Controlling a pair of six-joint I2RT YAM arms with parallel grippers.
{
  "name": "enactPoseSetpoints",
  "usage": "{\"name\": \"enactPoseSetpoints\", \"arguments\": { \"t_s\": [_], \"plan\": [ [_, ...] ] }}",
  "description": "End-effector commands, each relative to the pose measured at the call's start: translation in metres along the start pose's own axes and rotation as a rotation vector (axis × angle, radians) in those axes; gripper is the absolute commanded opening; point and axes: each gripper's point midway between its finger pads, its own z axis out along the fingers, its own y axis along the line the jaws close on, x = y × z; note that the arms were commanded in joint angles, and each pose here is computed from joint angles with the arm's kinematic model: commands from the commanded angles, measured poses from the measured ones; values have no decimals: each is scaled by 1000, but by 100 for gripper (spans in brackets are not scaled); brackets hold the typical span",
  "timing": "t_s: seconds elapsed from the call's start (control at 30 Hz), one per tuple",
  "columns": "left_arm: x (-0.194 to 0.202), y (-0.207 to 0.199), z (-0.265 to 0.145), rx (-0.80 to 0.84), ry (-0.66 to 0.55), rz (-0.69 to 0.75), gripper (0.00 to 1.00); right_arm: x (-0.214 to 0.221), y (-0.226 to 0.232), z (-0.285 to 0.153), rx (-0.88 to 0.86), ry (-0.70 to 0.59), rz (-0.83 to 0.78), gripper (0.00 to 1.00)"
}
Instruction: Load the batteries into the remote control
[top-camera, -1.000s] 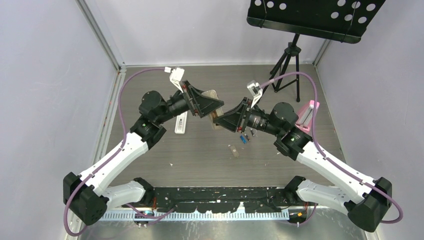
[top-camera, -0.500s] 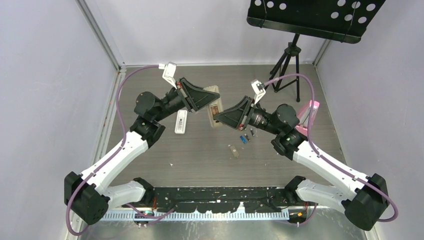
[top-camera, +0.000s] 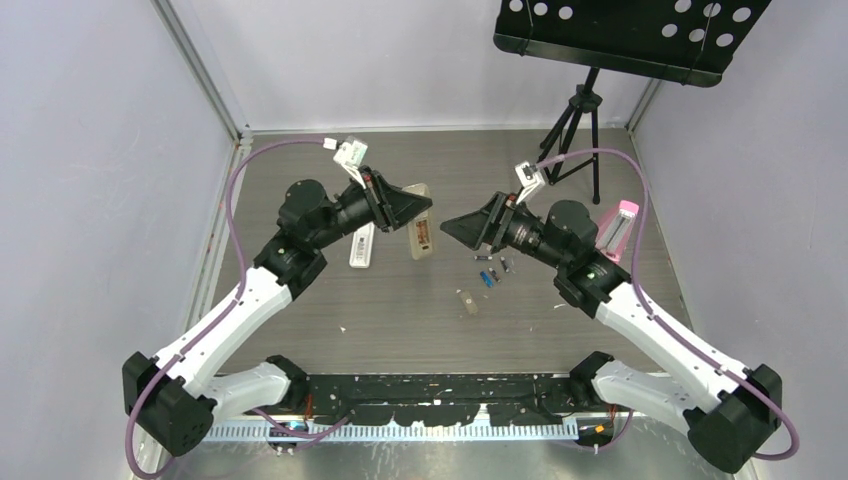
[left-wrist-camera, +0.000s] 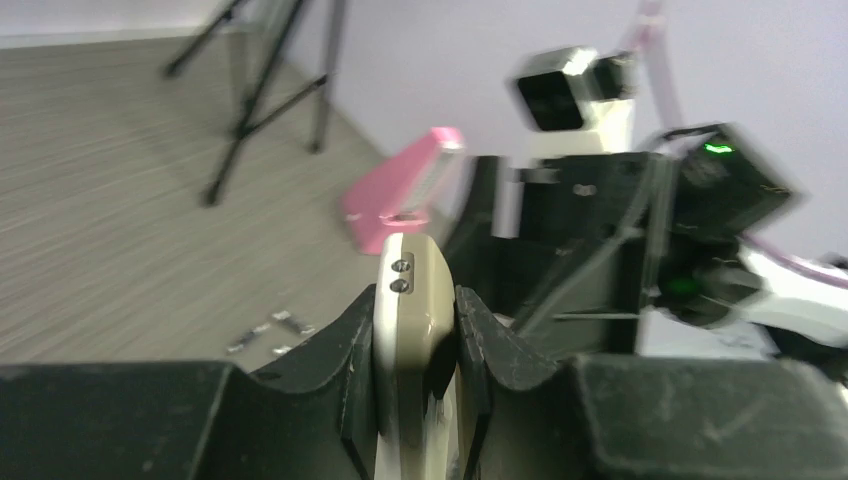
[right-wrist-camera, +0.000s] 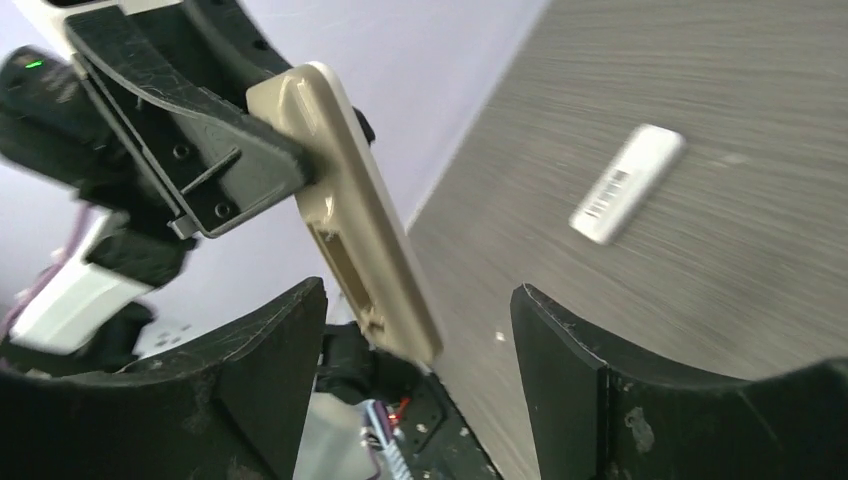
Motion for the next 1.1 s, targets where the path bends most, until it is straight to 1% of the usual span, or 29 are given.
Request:
{"name": "enactPoseSetpoints", "arguments": {
  "t_s": [0.0, 0.03, 0.1, 0.17, 0.23, 0.27, 0.33, 0.37, 0.43, 0.53, 0.67, 0.77, 0.83, 1.07],
  "plan": [
    [20, 84, -31, -413, 45, 152, 0, -5, -50, -29, 336, -21, -63, 73],
    [30, 97, -37, -461, 62, 152, 0, 0, -63, -35, 400, -12, -65, 73],
    [45, 105, -40, -468, 89, 148, 0, 9, -91, -47, 533, 9, -59, 70],
    [58, 98, -37, -390, 117, 148, 0, 17, -120, -57, 664, 30, -75, 63],
    [69, 87, -34, -306, 150, 142, 0, 26, -143, -65, 775, 74, -89, 53],
    [71, 84, -32, -276, 152, 142, 0, 31, -154, -68, 823, 100, -99, 49],
    [78, 77, -30, -223, 174, 136, 0, 38, -174, -75, 919, 149, -122, 43],
    [80, 76, -30, -212, 183, 137, 0, 40, -181, -76, 951, 169, -132, 41],
    [82, 78, -31, -217, 185, 136, 0, 45, -193, -73, 982, 211, -154, 41],
    [84, 82, -32, -237, 179, 127, 0, 54, -210, -66, 1013, 269, -174, 44],
    [89, 82, -33, -229, 179, 99, 0, 60, -230, -61, 1083, 318, -181, 46],
    [92, 80, -33, -215, 178, 78, 0, 70, -239, -52, 1067, 355, -183, 46],
    [94, 79, -33, -207, 182, 71, 0, 75, -244, -47, 1056, 382, -195, 45],
    [94, 75, -31, -179, 181, 73, 0, 97, -256, -39, 1027, 515, -215, 36]
  ]
}}
